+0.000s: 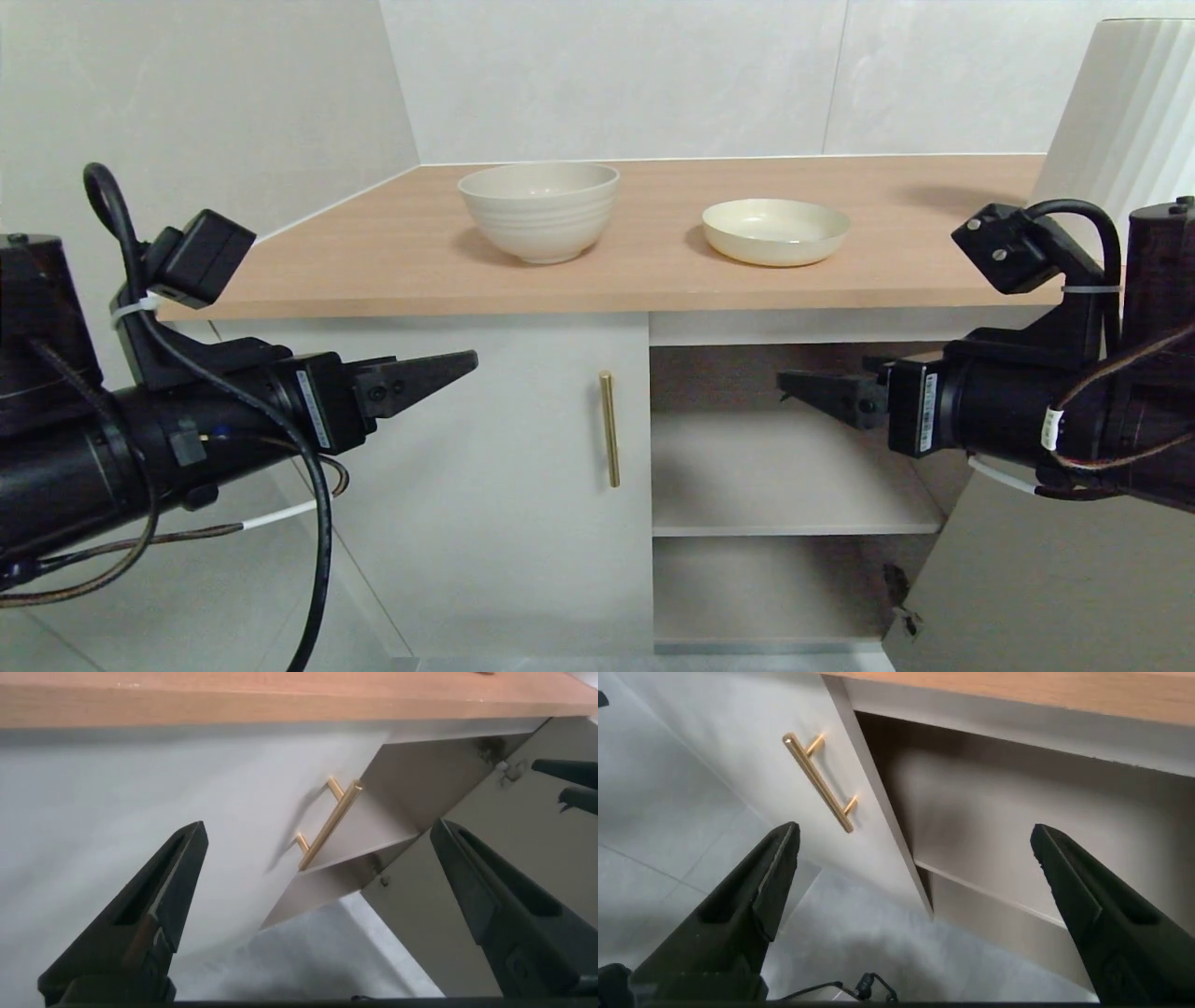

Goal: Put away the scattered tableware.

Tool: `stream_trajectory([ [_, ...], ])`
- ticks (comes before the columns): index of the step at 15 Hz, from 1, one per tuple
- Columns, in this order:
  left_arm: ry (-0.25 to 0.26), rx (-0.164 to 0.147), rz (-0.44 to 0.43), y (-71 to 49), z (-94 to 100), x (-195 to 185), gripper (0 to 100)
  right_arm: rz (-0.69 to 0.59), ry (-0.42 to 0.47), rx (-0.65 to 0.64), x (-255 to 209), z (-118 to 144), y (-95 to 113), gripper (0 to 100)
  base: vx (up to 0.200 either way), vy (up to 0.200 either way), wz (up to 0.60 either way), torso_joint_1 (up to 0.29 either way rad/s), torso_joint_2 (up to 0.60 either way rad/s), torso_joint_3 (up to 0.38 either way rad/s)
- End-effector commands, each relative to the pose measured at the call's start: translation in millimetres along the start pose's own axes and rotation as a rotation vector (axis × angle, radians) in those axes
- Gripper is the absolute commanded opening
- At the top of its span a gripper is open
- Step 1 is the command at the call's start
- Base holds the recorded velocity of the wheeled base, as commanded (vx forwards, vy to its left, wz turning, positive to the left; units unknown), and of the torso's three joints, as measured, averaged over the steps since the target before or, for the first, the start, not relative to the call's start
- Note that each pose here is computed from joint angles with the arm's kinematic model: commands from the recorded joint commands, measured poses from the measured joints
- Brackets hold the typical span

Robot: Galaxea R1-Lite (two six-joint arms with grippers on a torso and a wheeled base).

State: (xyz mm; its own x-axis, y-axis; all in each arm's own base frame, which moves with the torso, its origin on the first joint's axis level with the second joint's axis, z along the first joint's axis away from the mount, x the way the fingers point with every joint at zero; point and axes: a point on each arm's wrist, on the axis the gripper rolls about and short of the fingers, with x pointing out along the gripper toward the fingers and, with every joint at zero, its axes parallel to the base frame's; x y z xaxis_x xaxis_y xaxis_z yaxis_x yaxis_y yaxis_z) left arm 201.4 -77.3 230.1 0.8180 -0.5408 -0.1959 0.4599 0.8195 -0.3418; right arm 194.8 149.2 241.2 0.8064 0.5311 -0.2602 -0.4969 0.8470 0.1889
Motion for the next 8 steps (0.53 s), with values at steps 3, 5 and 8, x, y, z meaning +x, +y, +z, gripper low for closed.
stream_trajectory([
  [3, 0.010, -0.003, 0.003, 1.2, -1.5, 3.0, 100, 0.000, 0.004, -0.003, -0.5, -1.3, -0.1, 100, 0.000, 0.000, 0.00, -0.001, -0.06, -0.061],
  [5, 0.008, -0.003, 0.002, 1.0, -1.2, 2.6, 100, 0.001, 0.000, -0.003, -1.9, -0.5, -0.1, 100, 0.000, 0.000, 0.00, 0.017, -0.19, -0.291],
  [8, 0.013, -0.004, 0.002, 1.5, -1.9, 3.8, 100, 0.001, -0.002, -0.003, -2.3, -0.2, 0.0, 100, 0.000, 0.000, 0.00, 0.062, -0.44, -0.359],
])
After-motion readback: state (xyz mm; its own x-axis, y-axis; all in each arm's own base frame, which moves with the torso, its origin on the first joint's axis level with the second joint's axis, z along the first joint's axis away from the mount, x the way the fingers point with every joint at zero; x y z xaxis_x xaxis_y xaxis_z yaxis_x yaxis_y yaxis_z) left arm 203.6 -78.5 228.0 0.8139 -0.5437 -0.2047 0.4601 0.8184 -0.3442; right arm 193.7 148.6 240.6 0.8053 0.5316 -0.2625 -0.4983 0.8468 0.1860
